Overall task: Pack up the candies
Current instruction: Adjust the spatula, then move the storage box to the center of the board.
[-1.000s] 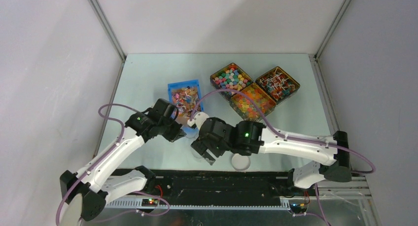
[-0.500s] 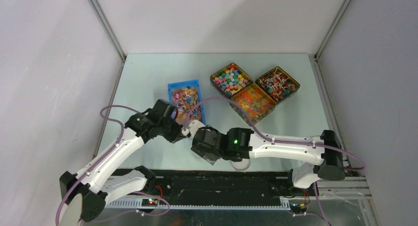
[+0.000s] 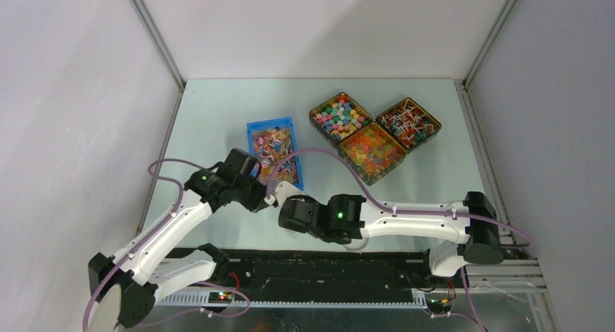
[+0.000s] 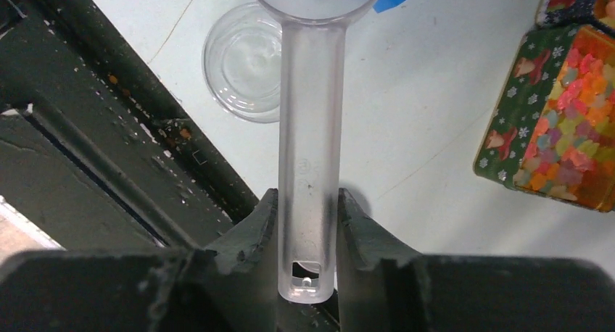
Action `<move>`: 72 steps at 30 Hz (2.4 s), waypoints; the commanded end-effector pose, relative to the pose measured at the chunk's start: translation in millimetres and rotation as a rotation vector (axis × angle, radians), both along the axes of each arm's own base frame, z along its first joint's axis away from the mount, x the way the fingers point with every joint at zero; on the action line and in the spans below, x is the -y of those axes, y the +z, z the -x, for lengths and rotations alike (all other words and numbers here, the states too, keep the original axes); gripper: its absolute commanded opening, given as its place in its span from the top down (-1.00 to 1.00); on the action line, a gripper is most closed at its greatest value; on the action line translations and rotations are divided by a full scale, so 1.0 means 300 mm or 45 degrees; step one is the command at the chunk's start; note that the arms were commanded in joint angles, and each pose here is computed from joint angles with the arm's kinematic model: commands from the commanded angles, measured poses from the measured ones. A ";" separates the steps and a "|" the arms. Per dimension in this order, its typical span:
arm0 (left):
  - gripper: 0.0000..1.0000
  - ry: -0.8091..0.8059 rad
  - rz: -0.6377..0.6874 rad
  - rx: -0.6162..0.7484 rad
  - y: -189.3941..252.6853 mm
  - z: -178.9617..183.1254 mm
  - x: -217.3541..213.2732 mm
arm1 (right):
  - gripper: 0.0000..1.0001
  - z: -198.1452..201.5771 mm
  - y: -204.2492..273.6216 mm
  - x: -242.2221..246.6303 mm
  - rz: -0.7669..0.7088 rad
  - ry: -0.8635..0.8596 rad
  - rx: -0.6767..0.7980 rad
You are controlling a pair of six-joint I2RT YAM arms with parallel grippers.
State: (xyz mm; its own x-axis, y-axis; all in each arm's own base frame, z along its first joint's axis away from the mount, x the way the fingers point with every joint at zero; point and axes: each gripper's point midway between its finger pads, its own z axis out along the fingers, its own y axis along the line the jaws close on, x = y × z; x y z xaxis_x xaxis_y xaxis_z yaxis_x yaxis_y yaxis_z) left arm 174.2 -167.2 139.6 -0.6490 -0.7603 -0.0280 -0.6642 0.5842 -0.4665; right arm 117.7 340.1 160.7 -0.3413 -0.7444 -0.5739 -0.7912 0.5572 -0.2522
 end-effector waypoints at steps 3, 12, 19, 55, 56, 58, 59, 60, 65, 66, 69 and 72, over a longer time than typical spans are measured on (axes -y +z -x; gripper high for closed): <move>0.54 -0.078 0.074 0.105 0.043 -0.035 0.039 | 1.00 -0.030 0.007 -0.003 -0.058 -0.064 -0.048; -0.48 -0.340 0.185 0.424 0.130 -0.103 0.125 | 1.00 -0.077 0.033 0.038 -0.200 -0.208 -0.275; -0.68 -0.421 0.133 0.697 0.244 -0.133 0.091 | 1.00 -0.132 0.054 0.109 -0.333 -0.361 -0.430; 0.65 -0.722 -0.540 0.227 -0.108 -0.399 -0.179 | 1.00 -0.151 0.119 0.383 -0.469 -0.555 -0.470; 0.73 -0.725 -0.535 0.232 -0.110 -0.400 -0.174 | 1.00 -0.152 0.119 0.385 -0.466 -0.555 -0.469; 0.88 -0.737 -0.530 0.225 -0.122 -0.393 -0.159 | 1.00 -0.149 0.118 0.387 -0.461 -0.552 -0.470; 0.94 -0.747 -0.527 0.225 -0.124 -0.389 -0.148 | 1.00 -0.149 0.118 0.388 -0.460 -0.550 -0.469; 0.98 -0.763 -0.525 0.223 -0.127 -0.385 -0.135 | 1.00 -0.150 0.119 0.389 -0.459 -0.550 -0.467; 1.00 -0.795 -0.533 0.209 -0.129 -0.379 -0.082 | 1.00 -0.129 0.124 0.382 -0.471 -0.524 -0.507; 1.00 -0.806 -0.533 0.210 -0.129 -0.381 -0.065 | 1.00 -0.128 0.128 0.382 -0.473 -0.522 -0.507; 1.00 -0.812 -0.524 0.204 -0.135 -0.388 -0.022 | 1.00 -0.124 0.136 0.388 -0.469 -0.520 -0.507; 1.00 -0.839 -0.498 0.227 -0.122 -0.393 0.042 | 1.00 -0.120 0.146 0.391 -0.465 -0.511 -0.508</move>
